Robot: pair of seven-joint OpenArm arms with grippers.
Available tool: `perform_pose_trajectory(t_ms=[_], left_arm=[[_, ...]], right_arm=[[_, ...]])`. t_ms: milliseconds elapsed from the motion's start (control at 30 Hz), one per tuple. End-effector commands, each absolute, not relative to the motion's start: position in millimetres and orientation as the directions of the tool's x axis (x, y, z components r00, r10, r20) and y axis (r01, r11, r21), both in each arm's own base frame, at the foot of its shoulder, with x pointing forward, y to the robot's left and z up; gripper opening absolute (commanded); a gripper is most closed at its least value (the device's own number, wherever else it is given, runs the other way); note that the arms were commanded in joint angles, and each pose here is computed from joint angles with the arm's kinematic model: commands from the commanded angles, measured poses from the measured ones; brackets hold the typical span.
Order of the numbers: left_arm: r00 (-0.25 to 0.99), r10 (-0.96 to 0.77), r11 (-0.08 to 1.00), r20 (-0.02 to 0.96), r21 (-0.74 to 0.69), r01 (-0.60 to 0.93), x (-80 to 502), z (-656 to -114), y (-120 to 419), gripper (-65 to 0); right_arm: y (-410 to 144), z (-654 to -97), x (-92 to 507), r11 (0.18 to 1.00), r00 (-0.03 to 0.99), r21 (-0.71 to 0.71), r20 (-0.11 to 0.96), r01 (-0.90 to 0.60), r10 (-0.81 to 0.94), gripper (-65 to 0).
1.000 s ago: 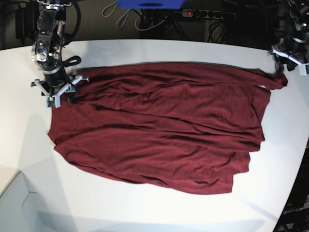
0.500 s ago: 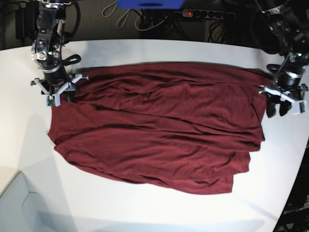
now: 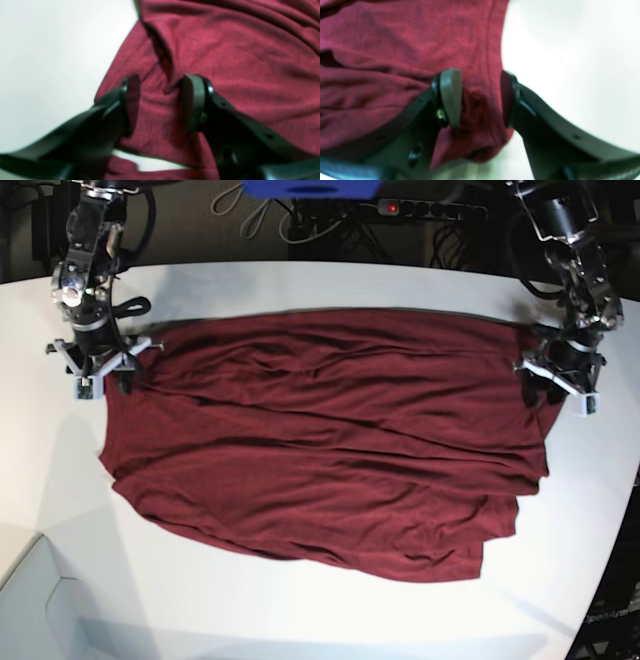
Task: Layout the t-shirt on the table in an organized manner, then fold the t-shirt properly
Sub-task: 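Move both grippers along the shirt sides toward the hem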
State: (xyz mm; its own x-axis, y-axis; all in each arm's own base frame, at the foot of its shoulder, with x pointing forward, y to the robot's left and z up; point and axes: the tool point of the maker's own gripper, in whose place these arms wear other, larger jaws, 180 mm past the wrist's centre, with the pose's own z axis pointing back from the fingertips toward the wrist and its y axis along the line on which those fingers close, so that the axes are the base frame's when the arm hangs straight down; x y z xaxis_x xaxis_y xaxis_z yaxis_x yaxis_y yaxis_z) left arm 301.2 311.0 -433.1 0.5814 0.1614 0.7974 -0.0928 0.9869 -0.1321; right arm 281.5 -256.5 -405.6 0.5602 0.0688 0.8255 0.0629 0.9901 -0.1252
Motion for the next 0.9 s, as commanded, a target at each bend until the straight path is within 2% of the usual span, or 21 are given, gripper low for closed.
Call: perform_pose_trajectory(t_ms=[0, 200, 533, 733, 867], left_arm=[[0.663, 0.141, 0.99, 0.735, -0.089, -0.113, 283.3, -449.6, 324.3, -37.5], [0.65, 0.209, 0.972, 0.731, -0.082, -0.22, 254.5, -449.9, 359.3, -37.5], [0.634, 0.219, 0.965, 0.742, -0.068, -0.253, 245.4, -443.3, 371.4, -37.5], [0.556, 0.17, 0.975, 0.813, -0.058, -0.213, 272.7, -408.3, 356.3, -37.5], [0.456, 0.113, 0.983, 0.883, -0.034, -0.179, 298.0, -364.2, 343.7, -37.5]], right_arm=[[-263.5, -391.5, 289.6, 0.988, 0.52, -0.142, 0.85, 0.065, 0.088, -39.2], [-262.9, -392.4, 288.7, 0.988, 0.522, -0.143, 0.848, 0.062, 0.09, -39.2], [-262.0, -407.5, 283.6, 0.99, 0.553, -0.125, 0.83, 0.065, 0.069, -39.2], [-261.9, -399.8, 291.2, 0.99, 0.533, -0.127, 0.843, 0.066, 0.073, -39.2], [-261.9, -382.4, 304.6, 0.989, 0.49, -0.135, 0.868, 0.067, 0.085, -39.2]])
